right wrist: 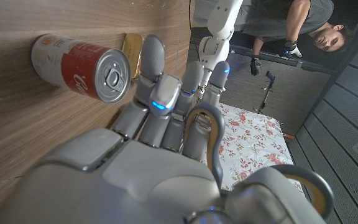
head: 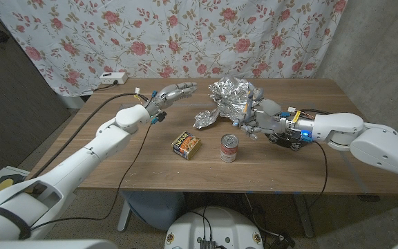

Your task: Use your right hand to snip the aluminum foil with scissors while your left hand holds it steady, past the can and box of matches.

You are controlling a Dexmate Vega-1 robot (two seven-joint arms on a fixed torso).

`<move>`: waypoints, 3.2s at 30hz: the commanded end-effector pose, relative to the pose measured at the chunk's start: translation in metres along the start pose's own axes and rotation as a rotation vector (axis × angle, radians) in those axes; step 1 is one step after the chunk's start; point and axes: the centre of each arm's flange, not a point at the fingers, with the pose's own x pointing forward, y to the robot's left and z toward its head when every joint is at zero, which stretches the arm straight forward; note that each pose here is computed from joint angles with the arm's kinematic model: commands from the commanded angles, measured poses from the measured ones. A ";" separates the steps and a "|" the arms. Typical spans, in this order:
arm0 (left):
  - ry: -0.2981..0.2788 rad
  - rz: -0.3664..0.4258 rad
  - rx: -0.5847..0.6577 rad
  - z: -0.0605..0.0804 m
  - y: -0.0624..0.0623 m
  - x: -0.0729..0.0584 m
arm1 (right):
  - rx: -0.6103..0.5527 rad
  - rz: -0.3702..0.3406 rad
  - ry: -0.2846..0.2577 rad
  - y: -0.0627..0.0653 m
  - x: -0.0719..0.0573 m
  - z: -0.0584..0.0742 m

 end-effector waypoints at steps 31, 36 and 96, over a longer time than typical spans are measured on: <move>0.043 -0.139 0.535 0.025 -0.033 0.044 | 0.012 0.004 -0.009 -0.012 0.011 0.000; 0.047 -0.146 0.557 0.024 -0.035 0.047 | 0.007 0.009 -0.008 -0.013 0.012 0.001; 0.063 -0.217 0.709 0.008 -0.073 0.078 | 0.005 0.006 -0.013 -0.012 0.011 0.003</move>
